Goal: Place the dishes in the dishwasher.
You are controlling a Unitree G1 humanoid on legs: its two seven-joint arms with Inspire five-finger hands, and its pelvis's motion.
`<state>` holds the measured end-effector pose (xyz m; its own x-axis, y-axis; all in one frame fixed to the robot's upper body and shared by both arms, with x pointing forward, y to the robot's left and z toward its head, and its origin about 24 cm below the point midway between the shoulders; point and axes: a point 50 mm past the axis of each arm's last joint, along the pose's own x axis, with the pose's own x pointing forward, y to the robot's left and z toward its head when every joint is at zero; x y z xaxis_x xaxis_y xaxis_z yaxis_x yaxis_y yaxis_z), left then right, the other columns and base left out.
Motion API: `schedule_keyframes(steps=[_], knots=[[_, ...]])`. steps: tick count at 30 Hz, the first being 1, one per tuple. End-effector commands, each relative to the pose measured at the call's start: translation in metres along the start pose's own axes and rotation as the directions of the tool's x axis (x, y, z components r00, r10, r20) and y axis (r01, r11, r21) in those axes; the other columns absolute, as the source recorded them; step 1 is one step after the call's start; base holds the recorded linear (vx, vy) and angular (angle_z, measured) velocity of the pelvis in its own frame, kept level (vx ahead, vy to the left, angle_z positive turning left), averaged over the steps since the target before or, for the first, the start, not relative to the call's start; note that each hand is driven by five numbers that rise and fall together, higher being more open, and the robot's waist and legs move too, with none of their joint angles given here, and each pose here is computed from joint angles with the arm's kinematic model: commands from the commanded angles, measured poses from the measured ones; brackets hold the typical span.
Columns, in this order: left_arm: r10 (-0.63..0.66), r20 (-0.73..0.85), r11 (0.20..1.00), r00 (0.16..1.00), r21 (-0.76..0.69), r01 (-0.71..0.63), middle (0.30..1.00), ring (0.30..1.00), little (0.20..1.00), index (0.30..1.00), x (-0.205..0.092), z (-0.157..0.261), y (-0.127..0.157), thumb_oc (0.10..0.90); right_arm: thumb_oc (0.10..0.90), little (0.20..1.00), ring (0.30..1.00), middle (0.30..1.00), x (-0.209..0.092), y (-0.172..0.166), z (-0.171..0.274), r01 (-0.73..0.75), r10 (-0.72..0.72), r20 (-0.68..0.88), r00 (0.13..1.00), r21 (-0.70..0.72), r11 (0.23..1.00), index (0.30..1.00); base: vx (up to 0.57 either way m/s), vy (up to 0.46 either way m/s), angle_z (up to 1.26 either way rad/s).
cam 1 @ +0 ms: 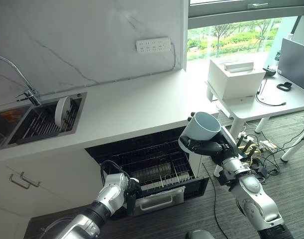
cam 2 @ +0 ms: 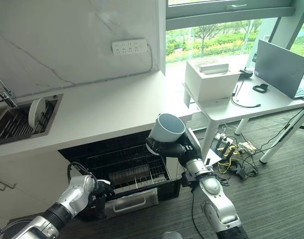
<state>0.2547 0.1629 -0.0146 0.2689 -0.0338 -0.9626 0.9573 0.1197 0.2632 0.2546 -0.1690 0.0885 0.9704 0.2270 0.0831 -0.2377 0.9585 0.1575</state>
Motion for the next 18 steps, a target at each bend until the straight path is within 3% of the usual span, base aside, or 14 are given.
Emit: schedule_keyframes(steps=[1,10,15,16,18], knots=[[-0.276,-0.164,0.961,0.947,-0.042,0.273,0.9,0.9,0.9,0.9,-0.01,-0.042,-0.024,0.8,0.4,0.3,0.3,0.3,0.013,0.021,0.068,-0.085,0.078,0.351,0.933,0.005,0.996,0.3,-0.01,-0.009,0.04],[-0.246,-0.132,0.969,0.96,-0.04,0.242,0.9,0.9,0.9,0.9,-0.042,-0.046,-0.01,0.8,0.4,0.3,0.3,0.3,0.012,0.018,0.066,-0.067,0.062,0.345,0.936,0.002,0.998,0.3,-0.01,-0.009,0.08],[0.029,0.095,0.98,0.995,-0.197,-0.01,0.9,0.9,0.9,0.9,-0.049,-0.044,0.008,0.8,0.4,0.3,0.3,0.3,0.01,0.014,0.063,-0.054,0.055,0.34,0.939,-0.012,0.998,0.3,-0.01,0.001,0.03],[0.195,0.23,0.932,0.954,-0.345,-0.107,0.9,0.9,0.9,0.9,-0.054,-0.044,0.016,0.8,0.4,0.3,0.3,0.3,0.007,0.008,0.061,-0.041,0.047,0.322,0.945,-0.026,0.999,0.3,0.0,0.0,0.0],[0.288,0.301,0.881,0.909,-0.456,-0.128,0.9,0.9,0.9,0.9,-0.058,-0.049,0.02,0.8,0.4,0.3,0.3,0.3,0.004,0.001,0.057,-0.029,0.041,0.291,0.956,-0.046,0.999,0.3,-0.01,0.011,0.02]])
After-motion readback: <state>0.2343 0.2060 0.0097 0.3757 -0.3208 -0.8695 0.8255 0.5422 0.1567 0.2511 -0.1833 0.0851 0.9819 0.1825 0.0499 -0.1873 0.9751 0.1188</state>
